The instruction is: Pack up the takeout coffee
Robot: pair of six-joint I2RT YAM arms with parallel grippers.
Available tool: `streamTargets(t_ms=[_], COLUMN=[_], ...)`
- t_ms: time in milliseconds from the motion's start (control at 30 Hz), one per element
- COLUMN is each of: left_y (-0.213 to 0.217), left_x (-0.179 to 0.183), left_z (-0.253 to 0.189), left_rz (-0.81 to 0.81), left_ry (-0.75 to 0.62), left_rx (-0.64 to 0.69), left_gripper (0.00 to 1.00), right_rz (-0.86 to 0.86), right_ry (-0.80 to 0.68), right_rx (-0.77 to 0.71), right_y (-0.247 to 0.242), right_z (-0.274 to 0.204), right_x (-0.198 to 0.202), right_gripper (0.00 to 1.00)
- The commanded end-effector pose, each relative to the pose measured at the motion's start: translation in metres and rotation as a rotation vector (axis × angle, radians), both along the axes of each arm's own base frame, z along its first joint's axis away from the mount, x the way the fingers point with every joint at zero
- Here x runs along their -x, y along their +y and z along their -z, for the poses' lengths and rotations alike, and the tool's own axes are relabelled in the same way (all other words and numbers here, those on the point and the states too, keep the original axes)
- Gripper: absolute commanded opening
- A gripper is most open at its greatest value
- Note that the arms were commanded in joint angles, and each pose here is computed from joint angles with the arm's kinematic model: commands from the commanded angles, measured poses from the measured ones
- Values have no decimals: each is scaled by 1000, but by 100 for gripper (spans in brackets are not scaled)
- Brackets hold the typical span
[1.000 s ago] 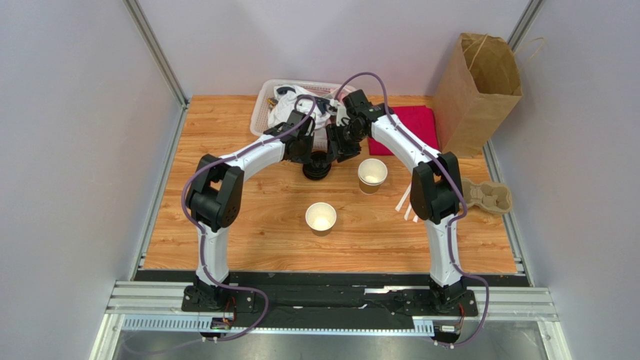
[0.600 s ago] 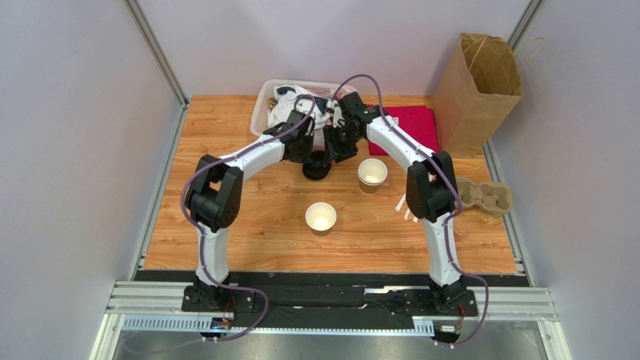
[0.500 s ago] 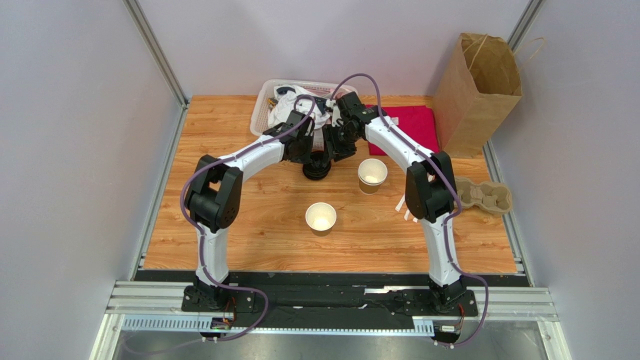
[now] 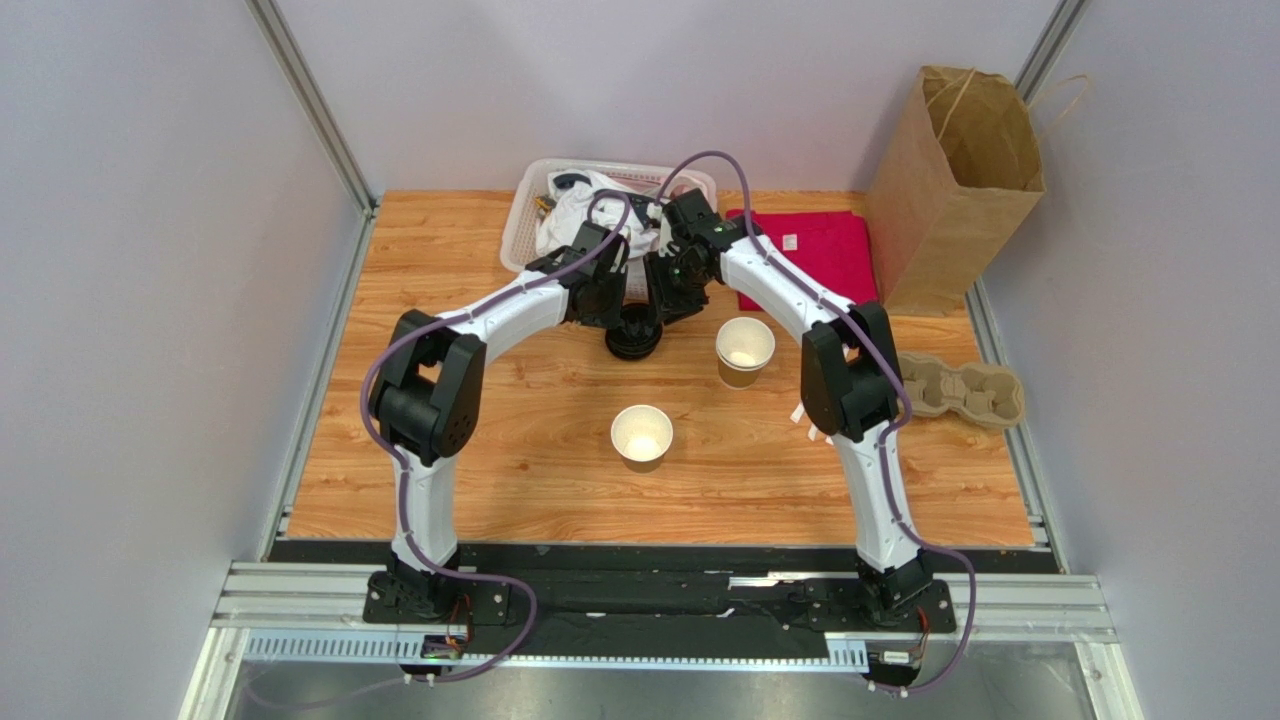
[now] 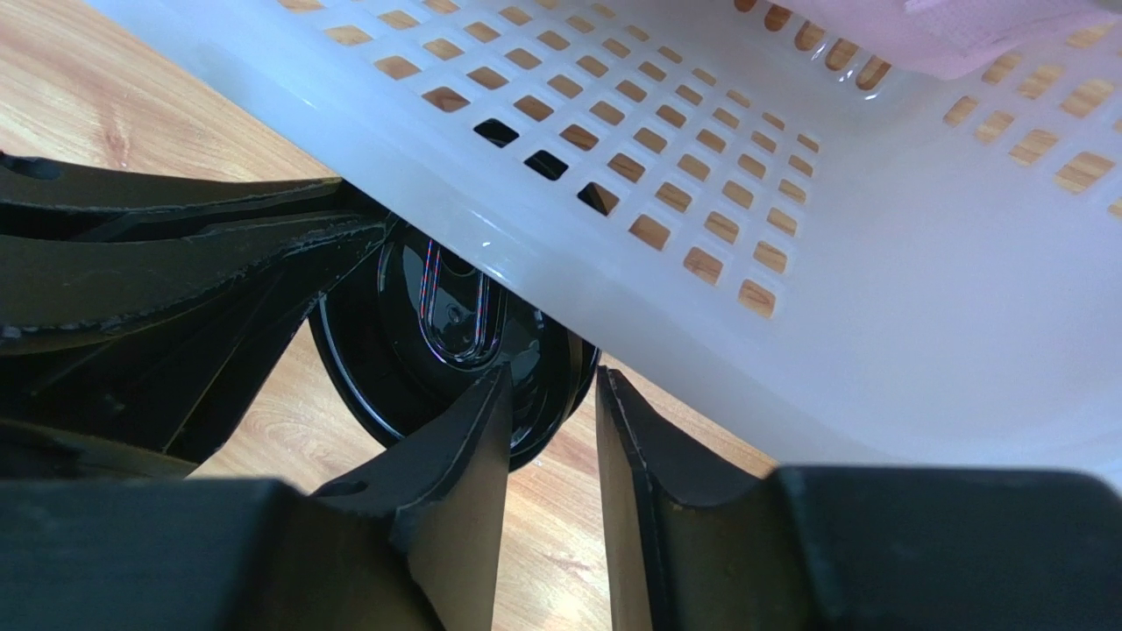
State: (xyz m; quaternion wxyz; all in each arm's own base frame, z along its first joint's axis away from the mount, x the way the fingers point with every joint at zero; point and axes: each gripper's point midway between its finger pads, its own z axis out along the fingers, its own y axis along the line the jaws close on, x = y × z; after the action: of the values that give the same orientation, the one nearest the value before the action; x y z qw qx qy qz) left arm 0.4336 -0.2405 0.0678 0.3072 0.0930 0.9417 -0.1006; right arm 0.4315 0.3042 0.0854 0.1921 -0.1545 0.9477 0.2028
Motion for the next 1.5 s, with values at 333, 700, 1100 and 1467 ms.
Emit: streamTargets(t_ms=[333,700,1100,1467], left_y=[1,4,19,56], left_x=[-10,-10,38,183], left_z=[-35,-47,-193,-292], left_rz=[-23,-17,102,818], left_ry=[-86,-82,-312,-830], left_rx=[45,65,271,39], left_gripper=[3,52,72,94], right_rz=[-3,-11,-82,-338], right_ry=[-76,-84,-183,-241], right_rx=[-32,-46,-155,-356], right_y=[18,22,18,6], right_z=[-12,-18,-100,-199], right_x=[-18,-19,-1,91], right_gripper=[0,0,0,0])
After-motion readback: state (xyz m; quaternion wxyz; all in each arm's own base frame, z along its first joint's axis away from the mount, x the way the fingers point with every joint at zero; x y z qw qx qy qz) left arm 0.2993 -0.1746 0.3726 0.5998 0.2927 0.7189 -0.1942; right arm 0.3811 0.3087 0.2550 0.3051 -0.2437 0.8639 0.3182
